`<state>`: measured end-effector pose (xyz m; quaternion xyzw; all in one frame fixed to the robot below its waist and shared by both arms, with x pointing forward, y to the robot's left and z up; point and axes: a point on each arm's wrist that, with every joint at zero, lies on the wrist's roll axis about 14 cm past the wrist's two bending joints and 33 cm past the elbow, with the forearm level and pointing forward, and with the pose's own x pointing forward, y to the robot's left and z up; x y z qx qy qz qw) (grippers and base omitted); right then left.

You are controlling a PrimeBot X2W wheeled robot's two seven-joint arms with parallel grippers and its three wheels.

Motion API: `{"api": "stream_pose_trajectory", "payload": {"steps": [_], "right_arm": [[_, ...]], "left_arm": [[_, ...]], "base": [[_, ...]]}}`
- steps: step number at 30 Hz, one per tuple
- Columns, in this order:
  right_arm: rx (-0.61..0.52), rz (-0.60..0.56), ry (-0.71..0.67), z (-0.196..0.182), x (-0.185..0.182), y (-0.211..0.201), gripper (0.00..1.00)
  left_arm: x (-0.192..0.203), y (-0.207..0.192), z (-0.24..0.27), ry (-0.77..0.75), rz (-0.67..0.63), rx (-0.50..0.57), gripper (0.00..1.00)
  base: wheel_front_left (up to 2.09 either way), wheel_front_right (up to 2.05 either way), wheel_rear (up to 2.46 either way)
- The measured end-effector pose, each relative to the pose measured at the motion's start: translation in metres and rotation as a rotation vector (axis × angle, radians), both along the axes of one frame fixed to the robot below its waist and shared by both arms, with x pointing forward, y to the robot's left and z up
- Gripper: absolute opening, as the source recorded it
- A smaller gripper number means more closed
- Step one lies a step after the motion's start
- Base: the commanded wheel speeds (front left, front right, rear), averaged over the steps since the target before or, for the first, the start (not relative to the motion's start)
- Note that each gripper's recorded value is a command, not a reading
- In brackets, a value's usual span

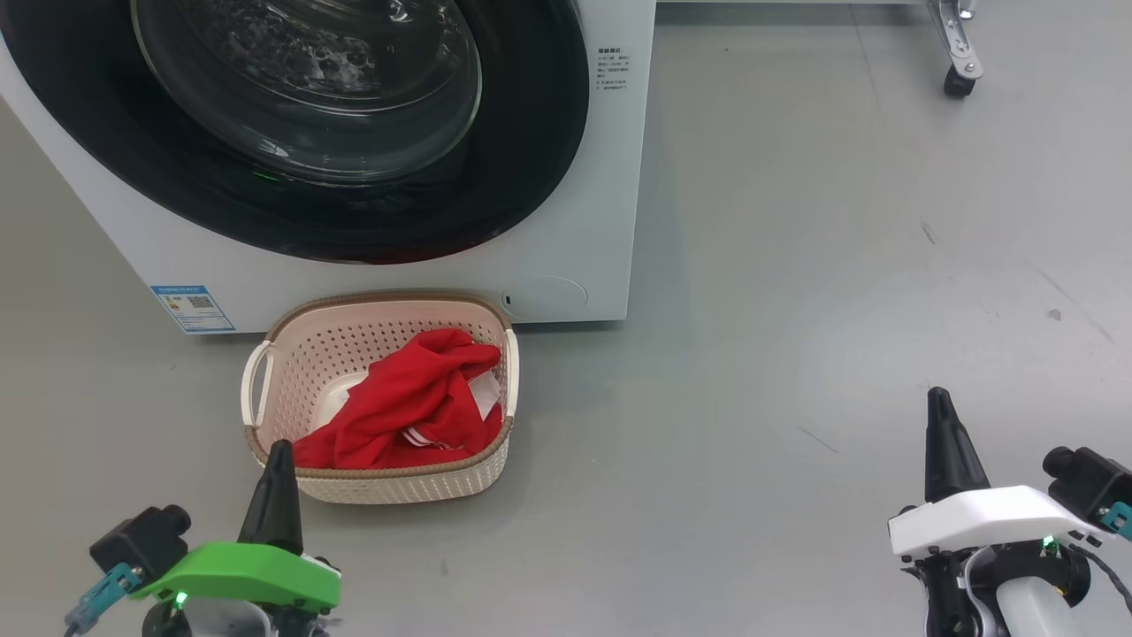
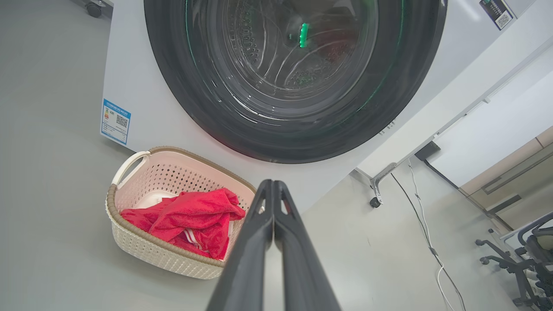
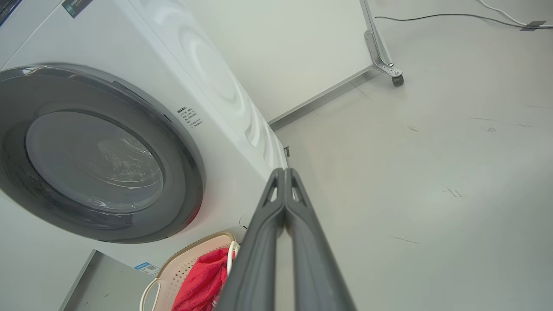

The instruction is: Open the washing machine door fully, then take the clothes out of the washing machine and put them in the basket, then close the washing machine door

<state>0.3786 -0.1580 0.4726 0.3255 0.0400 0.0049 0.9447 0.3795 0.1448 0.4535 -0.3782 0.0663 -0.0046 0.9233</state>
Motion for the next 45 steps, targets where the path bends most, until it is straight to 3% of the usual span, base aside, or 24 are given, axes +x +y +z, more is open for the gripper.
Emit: {"api": "stream_pose_trajectory", "payload": {"steps": [45], "right_arm": [[0.569,-0.106,0.067,-0.005,-0.005,-0.03,0.0]], "left_arm": [[0.0,0.025,0.012,0.035,0.09,-0.497,0.0]], "base": [[0.0,0.0,0.0]]}}
